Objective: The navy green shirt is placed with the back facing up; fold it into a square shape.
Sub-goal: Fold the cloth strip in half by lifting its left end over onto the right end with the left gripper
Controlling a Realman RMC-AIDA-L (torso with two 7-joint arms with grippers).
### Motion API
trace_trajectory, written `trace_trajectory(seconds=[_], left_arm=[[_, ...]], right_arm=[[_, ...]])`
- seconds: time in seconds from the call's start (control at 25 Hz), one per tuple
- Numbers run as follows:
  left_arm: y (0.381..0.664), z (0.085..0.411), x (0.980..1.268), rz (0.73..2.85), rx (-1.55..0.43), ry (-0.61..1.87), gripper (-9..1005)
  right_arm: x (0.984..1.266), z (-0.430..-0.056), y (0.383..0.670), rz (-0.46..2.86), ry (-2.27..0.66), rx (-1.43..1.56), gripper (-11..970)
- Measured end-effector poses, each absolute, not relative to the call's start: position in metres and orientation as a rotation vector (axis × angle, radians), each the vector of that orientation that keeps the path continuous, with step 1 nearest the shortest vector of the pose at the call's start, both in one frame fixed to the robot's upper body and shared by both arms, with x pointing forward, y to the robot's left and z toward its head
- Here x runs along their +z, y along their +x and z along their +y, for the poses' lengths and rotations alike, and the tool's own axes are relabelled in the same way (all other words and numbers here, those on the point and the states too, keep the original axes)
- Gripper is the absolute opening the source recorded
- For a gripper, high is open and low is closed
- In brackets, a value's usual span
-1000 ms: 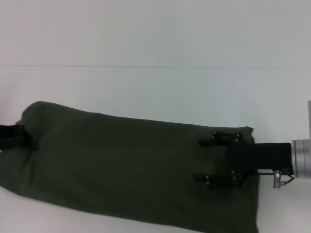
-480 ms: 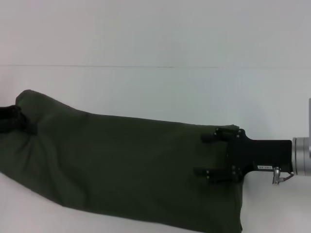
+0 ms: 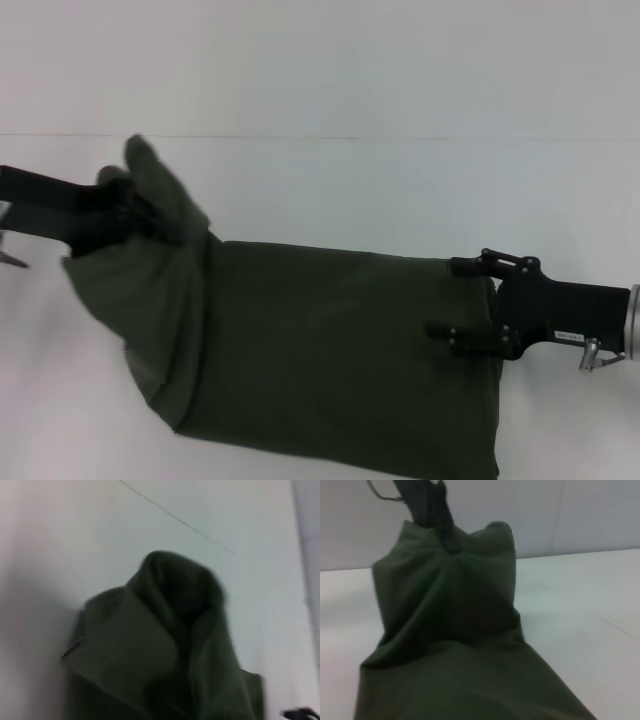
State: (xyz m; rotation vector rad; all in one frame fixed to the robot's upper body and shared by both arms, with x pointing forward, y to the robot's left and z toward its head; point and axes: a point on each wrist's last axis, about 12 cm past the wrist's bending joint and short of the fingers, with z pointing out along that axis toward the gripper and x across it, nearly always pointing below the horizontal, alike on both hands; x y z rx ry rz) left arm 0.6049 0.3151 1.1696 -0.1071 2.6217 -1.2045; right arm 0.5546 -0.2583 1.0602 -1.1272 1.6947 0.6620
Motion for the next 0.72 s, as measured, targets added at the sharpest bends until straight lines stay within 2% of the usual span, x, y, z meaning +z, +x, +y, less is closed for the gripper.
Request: trace_trajectory(seconds=[0.2,0.48,0.72], left_arm=[[0.603,0.282,1.151,2.567,-1.399,-0.123,108],[0.588,0.242,1.109,2.499,-1.61,-0.222,111],[0.574,0.226,1.091,2.375,-1.739,-0.3,113]], right_arm=[[1.056,-0.264,0.552,1.717,-1.101,0.643,915],[1.054,-0.275,0.547,1.736,-1.043,0.624,916],[1.051,-0.281,0.543,1.752,-0.991,0.619,916]])
